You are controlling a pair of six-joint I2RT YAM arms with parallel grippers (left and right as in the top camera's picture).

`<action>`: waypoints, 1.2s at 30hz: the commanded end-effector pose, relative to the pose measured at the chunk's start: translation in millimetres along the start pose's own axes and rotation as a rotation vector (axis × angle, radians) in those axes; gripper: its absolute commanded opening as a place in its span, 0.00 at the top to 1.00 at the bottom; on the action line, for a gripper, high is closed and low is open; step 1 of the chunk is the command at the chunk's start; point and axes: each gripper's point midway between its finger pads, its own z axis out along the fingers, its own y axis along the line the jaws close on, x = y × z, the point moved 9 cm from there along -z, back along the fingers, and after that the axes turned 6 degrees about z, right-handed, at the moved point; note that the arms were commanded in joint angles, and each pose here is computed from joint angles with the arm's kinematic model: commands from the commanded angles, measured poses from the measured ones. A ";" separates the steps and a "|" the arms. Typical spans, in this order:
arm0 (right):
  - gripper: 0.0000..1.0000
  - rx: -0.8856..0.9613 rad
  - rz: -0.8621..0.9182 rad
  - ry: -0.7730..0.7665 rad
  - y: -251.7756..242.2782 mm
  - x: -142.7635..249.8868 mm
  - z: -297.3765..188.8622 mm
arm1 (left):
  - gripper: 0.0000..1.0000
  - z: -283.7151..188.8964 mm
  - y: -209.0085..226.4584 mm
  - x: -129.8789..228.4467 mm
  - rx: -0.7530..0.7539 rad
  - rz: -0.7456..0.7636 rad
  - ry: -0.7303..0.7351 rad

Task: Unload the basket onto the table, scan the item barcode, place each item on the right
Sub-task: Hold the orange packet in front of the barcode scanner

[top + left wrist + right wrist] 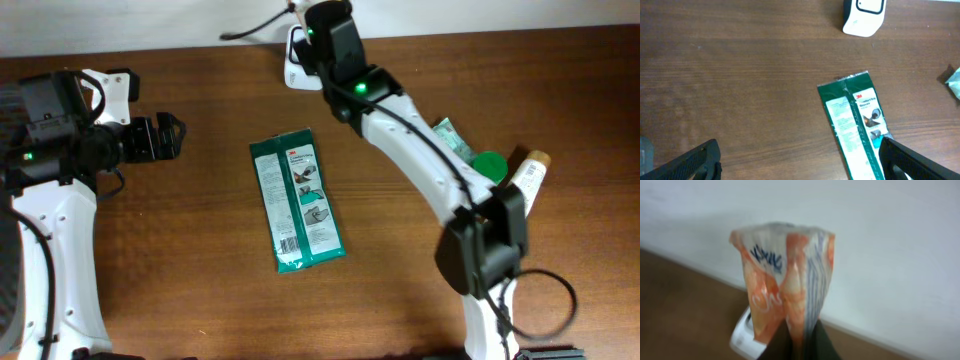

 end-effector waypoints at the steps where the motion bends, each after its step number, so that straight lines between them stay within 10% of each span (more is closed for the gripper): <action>1: 0.96 0.109 -0.333 0.013 10.7 40.9 46.7 | 0.01 -6.2 -2.4 -3.4 0.009 0.020 -0.025; 5: 0.96 0.149 -0.786 0.058 35.5 115.6 102.0 | 0.01 -6.2 -2.4 -3.4 0.009 0.020 -0.025; 21: 0.96 0.253 -0.719 0.038 31.8 112.6 103.2 | 0.01 -6.3 -2.3 -3.4 0.009 0.020 -0.025; 30: 0.96 0.171 -0.359 -0.019 33.1 61.0 64.6 | 0.01 -6.3 -2.3 -3.4 0.009 0.020 -0.025; 36: 0.96 -0.179 0.116 0.204 15.9 19.2 -21.9 | 0.01 -6.3 -2.3 -3.4 0.009 0.020 -0.025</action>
